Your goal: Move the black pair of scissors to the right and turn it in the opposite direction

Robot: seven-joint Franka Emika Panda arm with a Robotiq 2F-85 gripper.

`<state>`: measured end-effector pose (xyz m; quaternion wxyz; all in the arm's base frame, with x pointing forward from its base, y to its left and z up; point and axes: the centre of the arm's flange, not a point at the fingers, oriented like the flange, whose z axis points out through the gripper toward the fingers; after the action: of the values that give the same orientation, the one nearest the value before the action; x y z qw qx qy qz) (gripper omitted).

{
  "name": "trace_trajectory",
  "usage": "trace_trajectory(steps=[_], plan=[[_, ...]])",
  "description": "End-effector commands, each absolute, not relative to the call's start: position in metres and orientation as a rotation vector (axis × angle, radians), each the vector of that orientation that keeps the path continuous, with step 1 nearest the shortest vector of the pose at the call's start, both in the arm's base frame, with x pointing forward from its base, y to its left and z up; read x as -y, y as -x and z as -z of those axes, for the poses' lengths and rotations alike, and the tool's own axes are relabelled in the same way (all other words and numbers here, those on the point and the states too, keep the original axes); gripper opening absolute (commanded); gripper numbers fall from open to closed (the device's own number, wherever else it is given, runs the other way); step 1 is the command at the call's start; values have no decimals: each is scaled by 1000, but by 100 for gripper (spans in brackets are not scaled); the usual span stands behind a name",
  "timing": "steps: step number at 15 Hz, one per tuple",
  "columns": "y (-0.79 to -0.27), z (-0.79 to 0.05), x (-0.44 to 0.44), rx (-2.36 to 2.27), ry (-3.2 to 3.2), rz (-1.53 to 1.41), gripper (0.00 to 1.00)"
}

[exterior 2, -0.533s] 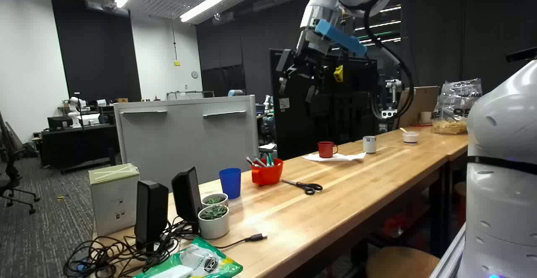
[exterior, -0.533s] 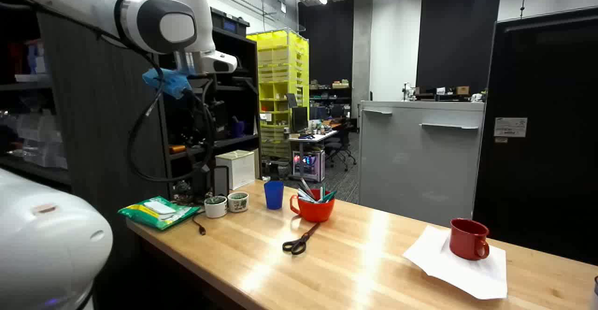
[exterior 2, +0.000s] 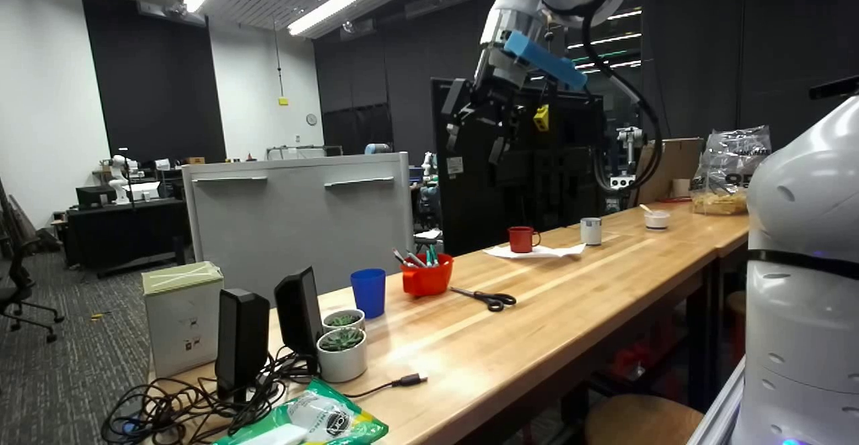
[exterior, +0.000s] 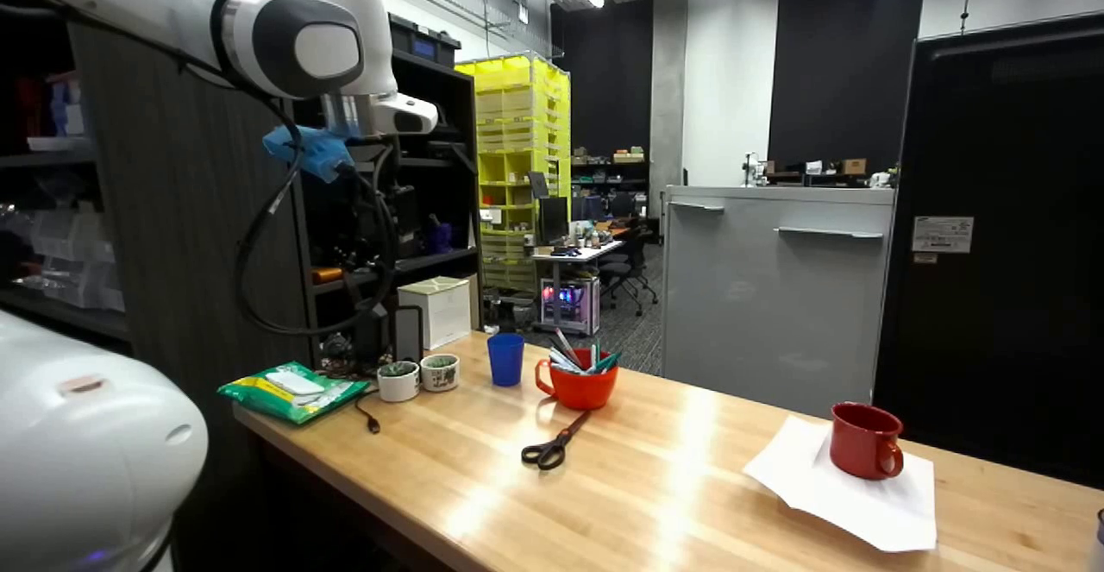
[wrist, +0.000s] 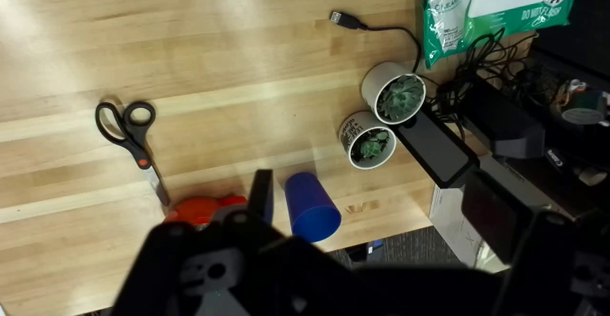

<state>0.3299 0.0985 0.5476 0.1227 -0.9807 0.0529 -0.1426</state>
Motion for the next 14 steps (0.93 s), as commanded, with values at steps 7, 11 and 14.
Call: trace_trajectory(steps=[7, 11, 14], plan=[[-330, -548, -99, -154, 2861, 416, 100], [-330, -548, -99, -154, 2861, 416, 100], [-339, -546, -93, -182, 2887, 439, 100]])
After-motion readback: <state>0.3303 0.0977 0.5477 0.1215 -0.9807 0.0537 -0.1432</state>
